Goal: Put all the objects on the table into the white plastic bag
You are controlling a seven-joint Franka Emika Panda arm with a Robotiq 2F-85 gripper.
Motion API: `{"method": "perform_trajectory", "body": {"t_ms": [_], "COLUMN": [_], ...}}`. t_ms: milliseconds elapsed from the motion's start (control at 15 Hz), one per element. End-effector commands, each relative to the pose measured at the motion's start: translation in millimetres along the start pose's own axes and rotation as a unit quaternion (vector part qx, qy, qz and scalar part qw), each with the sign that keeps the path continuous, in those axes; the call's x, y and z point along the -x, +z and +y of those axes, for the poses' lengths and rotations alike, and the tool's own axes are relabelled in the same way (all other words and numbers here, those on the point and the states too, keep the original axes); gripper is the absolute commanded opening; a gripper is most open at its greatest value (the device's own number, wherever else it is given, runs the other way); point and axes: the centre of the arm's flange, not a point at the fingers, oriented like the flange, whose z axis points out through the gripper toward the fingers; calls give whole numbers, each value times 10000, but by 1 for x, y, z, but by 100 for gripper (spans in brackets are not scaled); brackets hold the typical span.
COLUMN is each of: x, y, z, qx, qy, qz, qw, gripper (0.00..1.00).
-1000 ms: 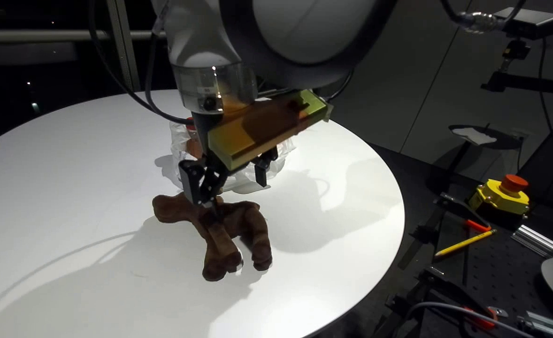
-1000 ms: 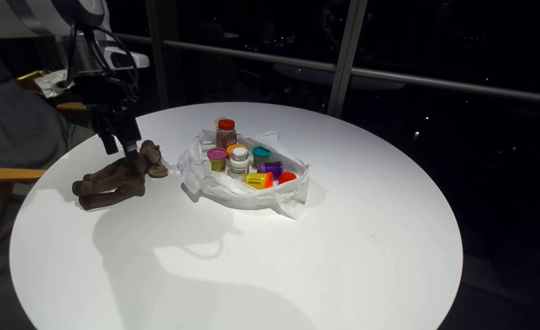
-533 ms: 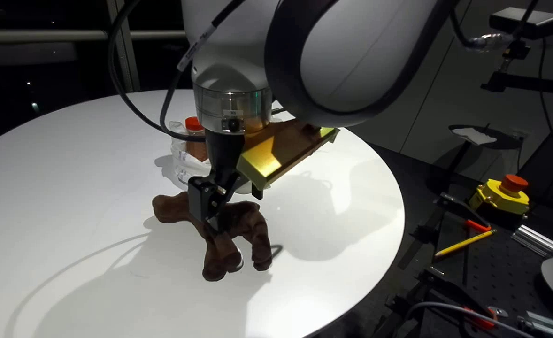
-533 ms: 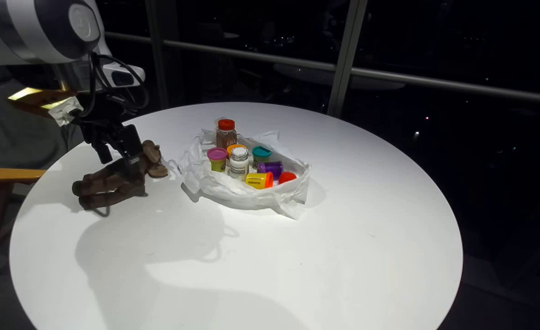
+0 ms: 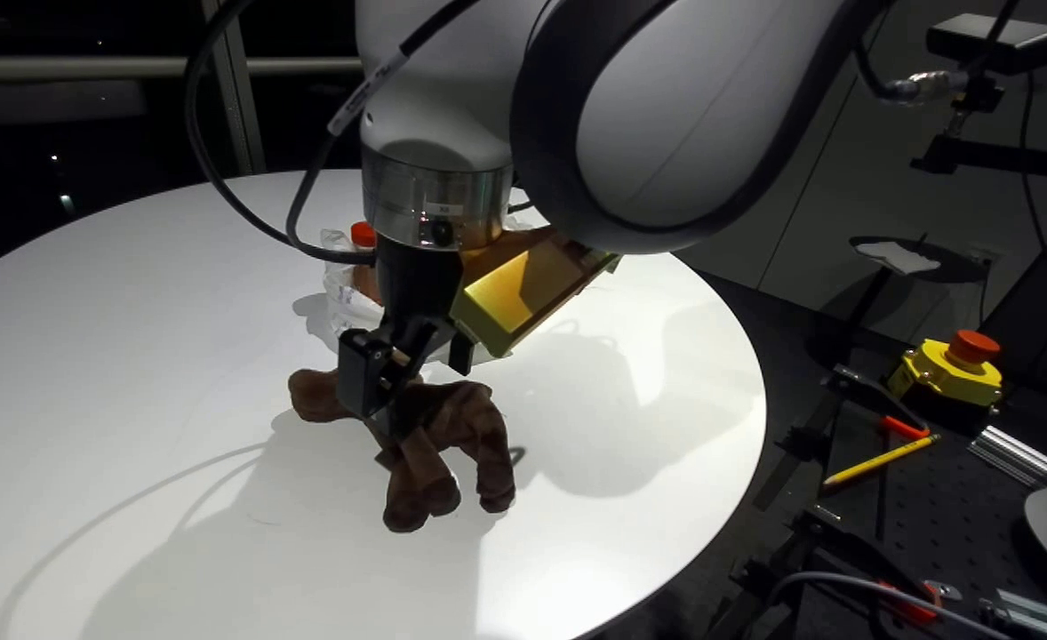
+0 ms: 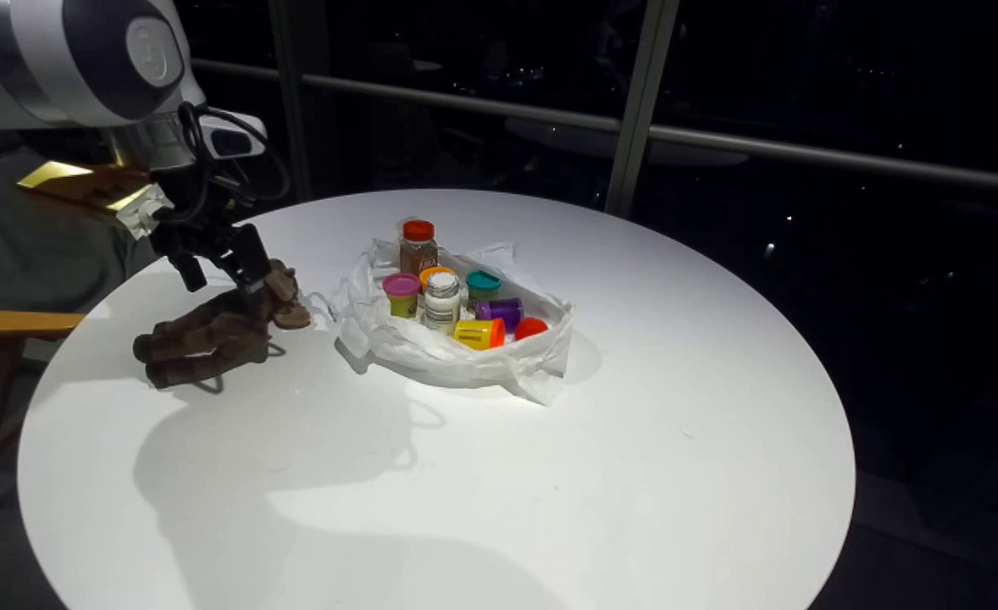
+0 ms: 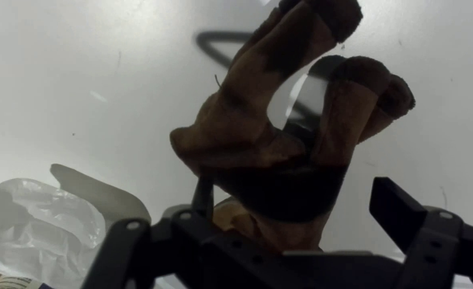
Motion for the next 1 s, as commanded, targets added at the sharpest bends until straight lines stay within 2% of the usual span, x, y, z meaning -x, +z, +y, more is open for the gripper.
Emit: {"method": "perform_trajectory", "body": {"t_ms": [0,400,467,533,733,933], "x": [-9,-17,-19,-19,-18,-20], "y": [9,30,31,31,25,11], "z": [7,15,15,16,18,23], "qx": [-161,-230,-240,-245,-220,-22], "qy": [-107,-176,-194,-213,-159,32], "qz": [66,-101,-119,-153,-149,27], "qw": [9998,9995,9995,9994,9995,10000], "gripper": [100,100,75,74,46,23]}}
